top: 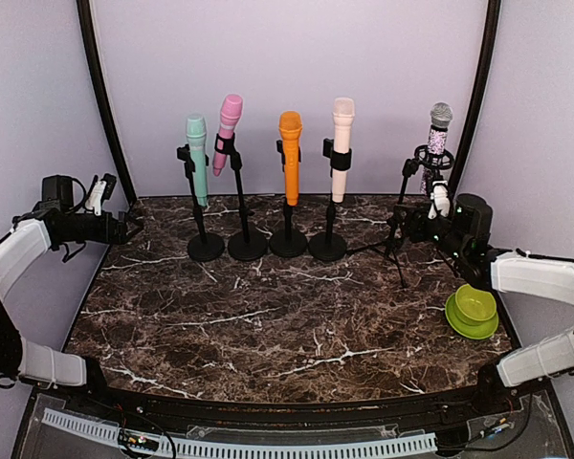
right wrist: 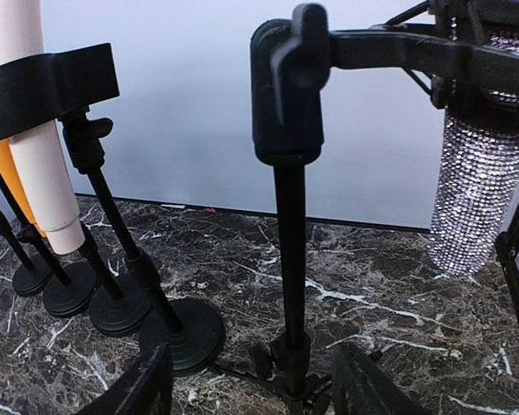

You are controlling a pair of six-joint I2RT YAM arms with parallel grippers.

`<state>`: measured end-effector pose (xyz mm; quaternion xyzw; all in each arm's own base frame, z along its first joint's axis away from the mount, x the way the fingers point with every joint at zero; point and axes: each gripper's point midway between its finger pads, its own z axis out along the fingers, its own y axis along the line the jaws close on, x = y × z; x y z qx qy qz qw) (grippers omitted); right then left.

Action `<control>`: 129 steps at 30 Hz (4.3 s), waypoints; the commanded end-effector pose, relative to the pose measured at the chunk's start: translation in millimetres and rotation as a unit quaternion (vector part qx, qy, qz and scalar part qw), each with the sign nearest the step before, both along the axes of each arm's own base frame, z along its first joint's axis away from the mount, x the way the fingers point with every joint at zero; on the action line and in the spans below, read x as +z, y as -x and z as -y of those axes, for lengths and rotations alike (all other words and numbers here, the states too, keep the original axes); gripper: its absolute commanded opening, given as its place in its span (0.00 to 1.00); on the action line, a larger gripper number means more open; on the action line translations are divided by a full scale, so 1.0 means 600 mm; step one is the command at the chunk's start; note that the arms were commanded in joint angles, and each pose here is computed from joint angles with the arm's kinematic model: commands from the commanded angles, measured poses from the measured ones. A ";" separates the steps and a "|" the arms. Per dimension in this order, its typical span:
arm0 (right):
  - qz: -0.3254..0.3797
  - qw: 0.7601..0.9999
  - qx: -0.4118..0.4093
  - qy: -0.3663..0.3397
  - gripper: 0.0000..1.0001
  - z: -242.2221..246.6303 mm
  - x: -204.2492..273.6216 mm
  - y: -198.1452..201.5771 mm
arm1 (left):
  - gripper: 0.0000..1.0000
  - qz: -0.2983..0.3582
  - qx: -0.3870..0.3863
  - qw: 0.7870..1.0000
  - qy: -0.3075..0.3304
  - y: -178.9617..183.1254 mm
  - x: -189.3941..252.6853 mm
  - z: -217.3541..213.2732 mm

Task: Remove the microphone from the stand
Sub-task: Move the microphone stand with the microphone to the center of the board, then hold the microphone on the microphone stand.

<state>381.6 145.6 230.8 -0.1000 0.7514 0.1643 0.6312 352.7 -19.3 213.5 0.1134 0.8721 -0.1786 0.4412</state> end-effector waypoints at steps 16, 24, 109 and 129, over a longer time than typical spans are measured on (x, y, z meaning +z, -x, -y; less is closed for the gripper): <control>0.054 0.997 -0.053 0.020 0.21 -0.011 0.038 -0.089 | 0.99 0.005 -0.048 0.999 0.008 0.034 0.004 0.027; 0.064 0.997 -0.044 0.030 0.00 -0.037 0.040 -0.058 | 0.99 0.004 -0.057 0.998 0.012 0.042 -0.003 0.033; 0.050 0.983 0.165 0.055 0.75 -0.278 0.291 0.219 | 0.99 0.070 -0.259 0.959 0.087 0.163 0.130 0.157; -0.083 0.978 0.151 -0.114 0.70 -0.256 0.193 0.243 | 0.99 0.201 -0.470 0.859 0.039 0.136 0.339 0.494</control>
